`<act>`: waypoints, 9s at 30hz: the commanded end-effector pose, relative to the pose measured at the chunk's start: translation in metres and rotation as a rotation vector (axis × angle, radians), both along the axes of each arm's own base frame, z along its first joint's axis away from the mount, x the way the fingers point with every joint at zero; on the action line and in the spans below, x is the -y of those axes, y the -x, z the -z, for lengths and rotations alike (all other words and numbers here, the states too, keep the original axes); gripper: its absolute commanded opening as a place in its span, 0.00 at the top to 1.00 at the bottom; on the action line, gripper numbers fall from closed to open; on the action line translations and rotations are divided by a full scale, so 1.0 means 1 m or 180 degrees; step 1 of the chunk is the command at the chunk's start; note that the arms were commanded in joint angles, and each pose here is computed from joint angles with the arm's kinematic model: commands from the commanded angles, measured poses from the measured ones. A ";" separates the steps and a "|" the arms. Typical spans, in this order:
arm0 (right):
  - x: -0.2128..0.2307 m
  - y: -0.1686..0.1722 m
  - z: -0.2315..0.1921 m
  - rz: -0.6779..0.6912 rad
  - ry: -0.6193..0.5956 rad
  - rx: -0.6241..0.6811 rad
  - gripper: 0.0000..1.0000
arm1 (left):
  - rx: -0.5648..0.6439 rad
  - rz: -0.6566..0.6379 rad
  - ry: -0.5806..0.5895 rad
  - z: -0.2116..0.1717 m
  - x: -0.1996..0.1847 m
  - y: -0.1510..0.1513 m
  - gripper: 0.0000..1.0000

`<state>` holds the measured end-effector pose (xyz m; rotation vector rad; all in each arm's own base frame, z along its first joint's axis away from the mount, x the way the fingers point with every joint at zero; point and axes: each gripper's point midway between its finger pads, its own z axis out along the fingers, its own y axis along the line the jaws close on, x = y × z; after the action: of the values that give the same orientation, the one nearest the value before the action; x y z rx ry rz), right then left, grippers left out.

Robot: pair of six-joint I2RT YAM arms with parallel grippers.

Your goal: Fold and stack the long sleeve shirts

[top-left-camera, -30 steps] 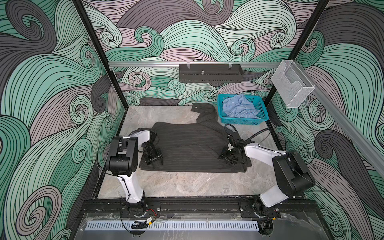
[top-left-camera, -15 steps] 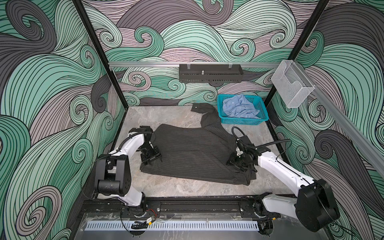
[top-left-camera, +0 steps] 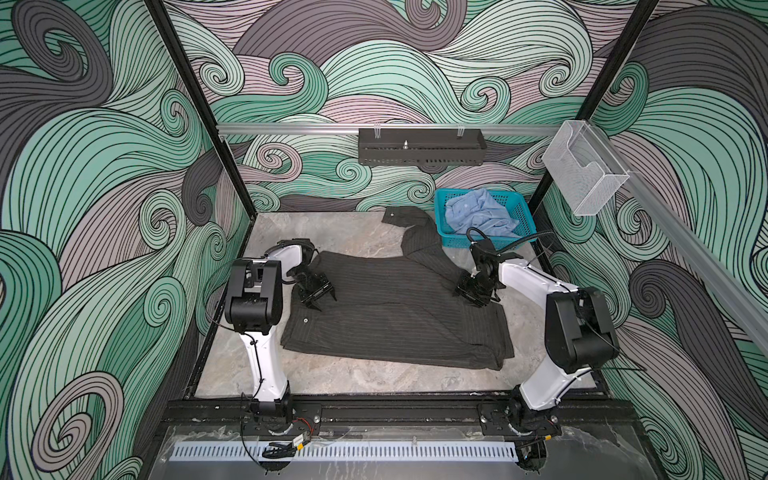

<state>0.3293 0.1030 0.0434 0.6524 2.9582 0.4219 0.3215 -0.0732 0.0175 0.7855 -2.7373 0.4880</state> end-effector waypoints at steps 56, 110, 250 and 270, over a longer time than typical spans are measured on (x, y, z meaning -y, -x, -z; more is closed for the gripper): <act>-0.044 -0.165 -0.035 -0.1039 0.0228 0.1243 0.42 | 0.0081 0.0486 -0.0821 -0.004 -0.109 -0.078 0.65; -0.019 -0.207 -0.014 -0.0528 0.0422 0.1410 0.34 | 0.0573 0.0372 -0.0798 -0.051 -0.107 -0.102 1.00; -0.026 -0.028 -0.063 -0.1343 0.0952 0.1280 0.39 | 0.0087 -0.0660 -0.0519 -0.010 -0.071 0.081 0.47; -0.048 -0.158 0.011 -0.1249 0.0969 0.0882 0.30 | 0.0997 -0.0484 -0.0267 -0.098 -0.046 0.036 0.43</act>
<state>0.4857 0.1528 0.0374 -0.0147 2.7508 0.1000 0.2879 -0.0206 0.1023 1.0595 -3.0089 0.5406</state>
